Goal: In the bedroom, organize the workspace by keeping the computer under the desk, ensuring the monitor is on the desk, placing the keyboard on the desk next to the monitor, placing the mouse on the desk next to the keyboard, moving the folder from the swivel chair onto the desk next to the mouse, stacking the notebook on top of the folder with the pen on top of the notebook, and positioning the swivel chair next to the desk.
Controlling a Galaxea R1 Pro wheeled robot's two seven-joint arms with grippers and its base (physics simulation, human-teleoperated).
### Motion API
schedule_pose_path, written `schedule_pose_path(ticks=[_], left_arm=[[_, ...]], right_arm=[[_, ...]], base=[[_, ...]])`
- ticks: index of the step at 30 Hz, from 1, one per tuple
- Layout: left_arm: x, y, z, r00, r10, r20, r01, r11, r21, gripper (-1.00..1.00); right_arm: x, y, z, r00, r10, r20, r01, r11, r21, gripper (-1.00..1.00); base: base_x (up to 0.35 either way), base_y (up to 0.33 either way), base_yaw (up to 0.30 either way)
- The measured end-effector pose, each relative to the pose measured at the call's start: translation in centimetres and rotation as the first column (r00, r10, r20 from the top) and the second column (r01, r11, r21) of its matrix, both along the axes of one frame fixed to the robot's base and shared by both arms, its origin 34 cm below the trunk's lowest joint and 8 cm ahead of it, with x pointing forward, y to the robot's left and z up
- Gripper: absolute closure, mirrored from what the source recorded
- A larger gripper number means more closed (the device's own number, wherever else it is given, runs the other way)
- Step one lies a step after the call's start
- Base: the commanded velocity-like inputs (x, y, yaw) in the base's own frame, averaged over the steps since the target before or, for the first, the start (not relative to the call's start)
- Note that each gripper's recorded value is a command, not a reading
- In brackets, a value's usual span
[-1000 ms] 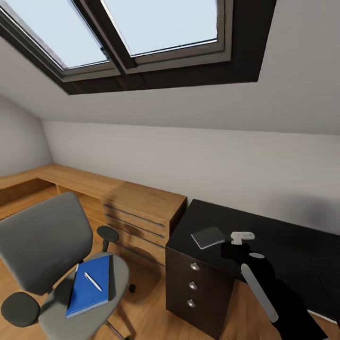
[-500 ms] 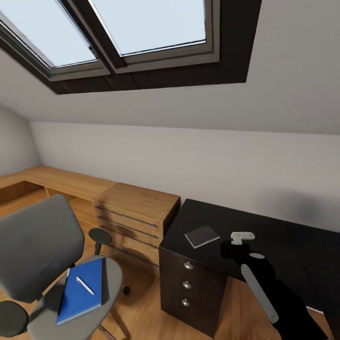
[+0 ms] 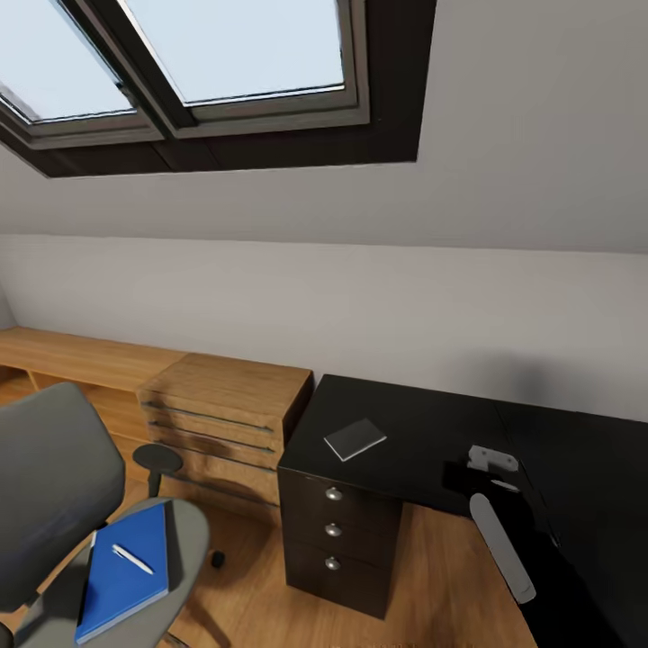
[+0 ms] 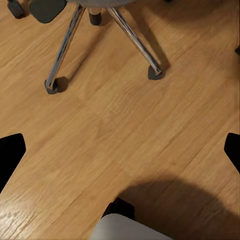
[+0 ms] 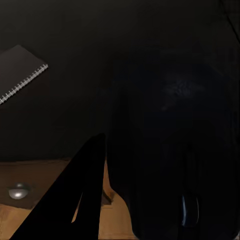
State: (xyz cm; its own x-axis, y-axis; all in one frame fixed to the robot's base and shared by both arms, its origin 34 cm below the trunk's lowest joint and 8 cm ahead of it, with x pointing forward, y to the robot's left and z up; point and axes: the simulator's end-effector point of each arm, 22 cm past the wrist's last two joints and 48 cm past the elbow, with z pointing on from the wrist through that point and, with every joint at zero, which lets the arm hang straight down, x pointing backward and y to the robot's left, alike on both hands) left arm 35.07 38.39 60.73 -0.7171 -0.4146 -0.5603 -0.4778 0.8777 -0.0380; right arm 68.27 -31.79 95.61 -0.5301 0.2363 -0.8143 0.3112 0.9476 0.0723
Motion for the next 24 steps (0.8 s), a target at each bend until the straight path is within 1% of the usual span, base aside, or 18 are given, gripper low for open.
schedule_pose_path(ticks=[1, 2, 3, 4, 5, 6, 7, 10, 11, 12, 14, 15, 18, 24], left_arm=[[0.0, 0.0, 0.0, 1.0, 0.0, 0.0, 0.0, 1.0, 0.0, -1.0], [0.0, 0.0, 0.0, 1.0, 0.0, 0.0, 0.0, 1.0, 0.0, -1.0], [0.0, -0.2, 0.0, 1.0, 0.0, 0.0, 0.0, 1.0, -0.003, -1.0], [0.0, -0.3, -0.1, 1.0, 0.0, 0.0, 0.0, 1.0, -0.005, -1.0], [0.0, -0.4, -0.1, 1.0, 0.0, 0.0, 0.0, 1.0, -0.005, -1.0], [0.0, -0.4, -0.1, 1.0, 0.0, 0.0, 0.0, 1.0, -0.006, -1.0], [0.0, -0.4, -0.1, 1.0, 0.0, 0.0, 0.0, 1.0, -0.006, -1.0], [0.0, -0.4, -0.1, 1.0, 0.001, 0.0, -0.001, 1.0, -0.006, -1.0], [0.0, -0.4, -0.1, 1.0, 0.001, 0.0, -0.001, 1.0, -0.006, -1.0], [0.0, -0.4, -0.1, 1.0, 0.001, 0.0, -0.001, 1.0, -0.005, -1.0], [0.0, -0.4, -0.1, 1.0, 0.001, 0.0, -0.001, 1.0, -0.005, -1.0], [0.0, -0.4, -0.1, 1.0, 0.001, 0.002, -0.001, 1.0, -0.004, -1.0], [0.0, -0.4, 0.0, 1.0, 0.002, 0.003, -0.002, 1.0, -0.004, -1.0], [0.0, -0.4, 0.0, 1.0, 0.002, 0.003, -0.002, 1.0, -0.004, -1.0]], right_arm=[[-0.1, -0.1, -0.1, 1.0, -0.013, -0.004, 0.013, 1.0, 0.006, 1.0], [-0.3, -0.4, -0.3, 0.999, -0.037, -0.012, 0.037, 0.999, 0.015, 1.0], [-0.7, -0.5, -0.6, 0.997, -0.074, -0.025, 0.075, 0.997, 0.03, 1.0], [-1.1, 0.3, -0.9, 0.991, -0.128, -0.033, 0.13, 0.99, 0.06, 1.0], [-1.2, 0.8, -0.9, 0.987, -0.157, -0.031, 0.159, 0.984, 0.075, 1.0], [-1.4, 1.1, -0.8, 0.98, -0.199, -0.024, 0.201, 0.976, 0.089, 1.0], [-1.7, 0.6, -0.5, 0.963, -0.268, -0.009, 0.268, 0.959, 0.095, 1.0], [-1.8, -0.3, -0.5, 0.942, -0.335, 0.02, 0.33, 0.937, 0.11, 1.0], [-2.0, -0.6, -1.3, 0.937, -0.35, 0.013, 0.346, 0.932, 0.108, 1.0], [-2.5, -1.0, -3.2, 0.929, -0.37, -0.015, 0.37, 0.924, 0.095, 1.0], [-2.7, -1.2, -3.7, 0.926, -0.377, -0.022, 0.377, 0.922, 0.089, 1.0], [-2.8, -1.8, -3.9, 0.923, -0.385, -0.023, 0.385, 0.92, 0.077, 1.0], [-2.8, -2.2, -3.9, 0.922, -0.387, -0.023, 0.388, 0.919, 0.072, 1.0], [-2.9, -2.2, -4.0, 0.922, -0.386, -0.026, 0.387, 0.919, 0.073, 1.0]], base=[[-0.006, 0.007, -0.295], [-0.003, 0.003, -0.295], [-0.001, 0.001, -0.29], [-0.001, 0.001, -0.287], [0.0, 0.0, -0.284], [0.0, 0.0, -0.286], [0.0, 0.0, -0.289], [0.0, 0.0, -0.292], [0.0, 0.0, -0.293], [0.0, 0.0, -0.294], [0.0, 0.0, -0.294], [0.0, 0.0, -0.294], [0.0, 0.0, -0.294], [0.0, 0.0, -0.294]])
